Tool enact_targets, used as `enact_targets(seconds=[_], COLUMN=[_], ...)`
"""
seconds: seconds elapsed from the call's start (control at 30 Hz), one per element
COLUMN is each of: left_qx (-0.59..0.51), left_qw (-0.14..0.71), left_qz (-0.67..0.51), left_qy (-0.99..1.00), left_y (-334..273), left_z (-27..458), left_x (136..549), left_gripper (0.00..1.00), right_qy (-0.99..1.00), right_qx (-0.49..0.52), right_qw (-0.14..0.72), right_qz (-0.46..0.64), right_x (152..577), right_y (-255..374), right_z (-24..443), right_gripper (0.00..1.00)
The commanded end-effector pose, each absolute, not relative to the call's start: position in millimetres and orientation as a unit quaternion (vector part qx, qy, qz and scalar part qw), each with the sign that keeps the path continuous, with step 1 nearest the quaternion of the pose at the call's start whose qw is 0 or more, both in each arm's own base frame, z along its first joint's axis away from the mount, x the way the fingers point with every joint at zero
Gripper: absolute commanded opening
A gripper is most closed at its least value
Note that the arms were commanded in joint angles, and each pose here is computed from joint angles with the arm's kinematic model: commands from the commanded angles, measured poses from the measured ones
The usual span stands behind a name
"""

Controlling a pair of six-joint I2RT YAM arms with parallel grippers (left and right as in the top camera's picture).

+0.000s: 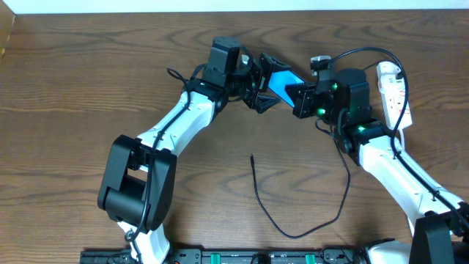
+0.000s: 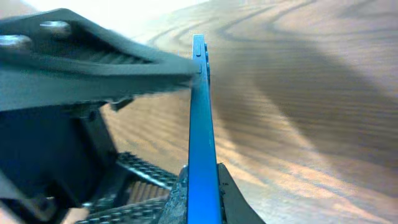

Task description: Plug charger to phone and switch on socket

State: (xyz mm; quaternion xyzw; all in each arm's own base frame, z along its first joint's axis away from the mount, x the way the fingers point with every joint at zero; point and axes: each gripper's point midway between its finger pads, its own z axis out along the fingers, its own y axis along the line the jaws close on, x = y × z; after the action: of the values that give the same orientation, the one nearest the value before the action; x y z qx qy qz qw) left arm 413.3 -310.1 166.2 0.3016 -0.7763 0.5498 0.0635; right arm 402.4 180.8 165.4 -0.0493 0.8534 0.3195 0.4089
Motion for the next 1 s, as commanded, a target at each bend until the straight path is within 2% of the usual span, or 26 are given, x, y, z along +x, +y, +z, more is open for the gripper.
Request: enact_targets(seconds=[0.0,0.13,0.3,0.63,0.77,0.97], left_qx=[0.23,0.173,0.156,0.209,0.244,0.24], left_qw=[0.061,0.008,-0.033,-0.088,-0.126,-0.127], left_qz=[0.61,0.659,0.676,0.665,0.654,0.656], left_qy=[-0.756,-0.732,-0.719,-0.711,-0.705,-0.705], left_y=[-305,-295,-282,-256,-249,-254], left_z=[211,246,260,258,255,257], left_x=[413,428,440,470,486,484], left_gripper=[0.89,0.9,0.9,0.9,0.9,0.9], right_qy=[0.847,0.828,0.788,0.672,0.649,0.651], right_qx=[0.014,0.129,0.246,0.313,0.343,0.338], right_qw=[0.437,0.423,0.378,0.35,0.29,0.252], right_qz=[0.303,0.345,0.42,0.573,0.614,0.631], right_x=[423,434,439,449,442,433], right_y=[154,133,125,139,154,173], right_z=[176,184,194,260,265,265], right_gripper=[0.01,0.01,0.01,0.01,0.01,0.01])
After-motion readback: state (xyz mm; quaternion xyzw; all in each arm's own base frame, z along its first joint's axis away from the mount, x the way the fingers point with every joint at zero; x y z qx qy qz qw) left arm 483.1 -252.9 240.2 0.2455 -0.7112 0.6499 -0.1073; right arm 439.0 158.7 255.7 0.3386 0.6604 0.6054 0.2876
